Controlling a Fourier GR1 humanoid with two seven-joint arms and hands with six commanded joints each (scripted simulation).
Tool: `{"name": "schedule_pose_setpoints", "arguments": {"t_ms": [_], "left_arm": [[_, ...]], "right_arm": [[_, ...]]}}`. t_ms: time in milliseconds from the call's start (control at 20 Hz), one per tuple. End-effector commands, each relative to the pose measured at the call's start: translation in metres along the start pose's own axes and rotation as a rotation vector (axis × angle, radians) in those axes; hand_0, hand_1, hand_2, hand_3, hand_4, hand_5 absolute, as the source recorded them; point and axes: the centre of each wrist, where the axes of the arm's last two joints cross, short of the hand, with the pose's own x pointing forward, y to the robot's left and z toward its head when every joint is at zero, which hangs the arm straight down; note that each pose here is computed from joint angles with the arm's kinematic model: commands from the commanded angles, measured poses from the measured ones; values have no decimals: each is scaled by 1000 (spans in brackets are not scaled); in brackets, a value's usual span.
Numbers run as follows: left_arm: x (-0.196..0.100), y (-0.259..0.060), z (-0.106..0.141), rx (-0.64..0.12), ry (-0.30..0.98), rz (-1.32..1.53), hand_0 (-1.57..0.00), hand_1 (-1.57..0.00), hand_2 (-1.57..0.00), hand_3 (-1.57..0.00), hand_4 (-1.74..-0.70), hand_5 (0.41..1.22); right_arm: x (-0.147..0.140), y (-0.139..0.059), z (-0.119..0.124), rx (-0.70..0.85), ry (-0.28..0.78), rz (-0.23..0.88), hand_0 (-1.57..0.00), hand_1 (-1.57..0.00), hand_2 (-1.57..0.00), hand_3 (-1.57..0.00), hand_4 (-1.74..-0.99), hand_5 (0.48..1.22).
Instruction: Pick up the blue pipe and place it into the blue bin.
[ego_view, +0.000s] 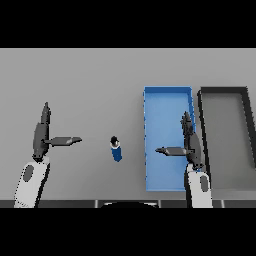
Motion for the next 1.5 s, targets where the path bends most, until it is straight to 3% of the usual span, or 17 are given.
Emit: {"name": "schedule_pose_setpoints", "arguments": {"t_ms": [0,250,300,350,450,550,650,850,1100,1450], "left_arm": [[0,-1,0,0,-6,1,1,1,1,1,-967,594],[1,-14,6,-7,-13,1,1,1,1,1,-967,594],[4,-5,7,-162,-58,-75,1,1,1,1,-967,594],[7,8,6,-244,-72,-124,1,1,1,1,-969,595],[7,15,6,-336,-69,-162,1,1,1,1,-971,596],[10,16,5,-371,-82,-177,1,1,1,1,-968,597],[9,18,9,-406,-99,-180,1,1,1,1,-965,593],[17,11,22,-565,-128,-174,1,1,1,1,-984,578],[27,-17,50,-743,-37,-242,1,1,1,1,-1031,496],[18,-61,58,-859,-46,-252,1,1,1,1,-1123,470]], "right_arm": [[0,-1,0,-2,0,0,1,1,1,1,-1210,594],[1,-12,6,-2,-10,-3,1,1,1,1,-1210,594],[8,-22,9,52,-70,148,1,1,1,1,-1210,594],[10,-28,13,93,-101,236,1,1,1,1,-1206,592],[15,-27,14,137,-115,311,1,1,1,1,-1195,588],[17,-29,20,155,-113,346,1,1,1,1,-1190,586],[18,-28,24,163,-117,355,1,1,1,1,-1187,585],[20,-30,23,160,-101,345,1,1,1,1,-1194,579],[22,-24,19,165,-109,319,1,1,1,1,-1229,576],[22,-23,19,168,-96,325,1,1,1,1,-1210,570]]}}
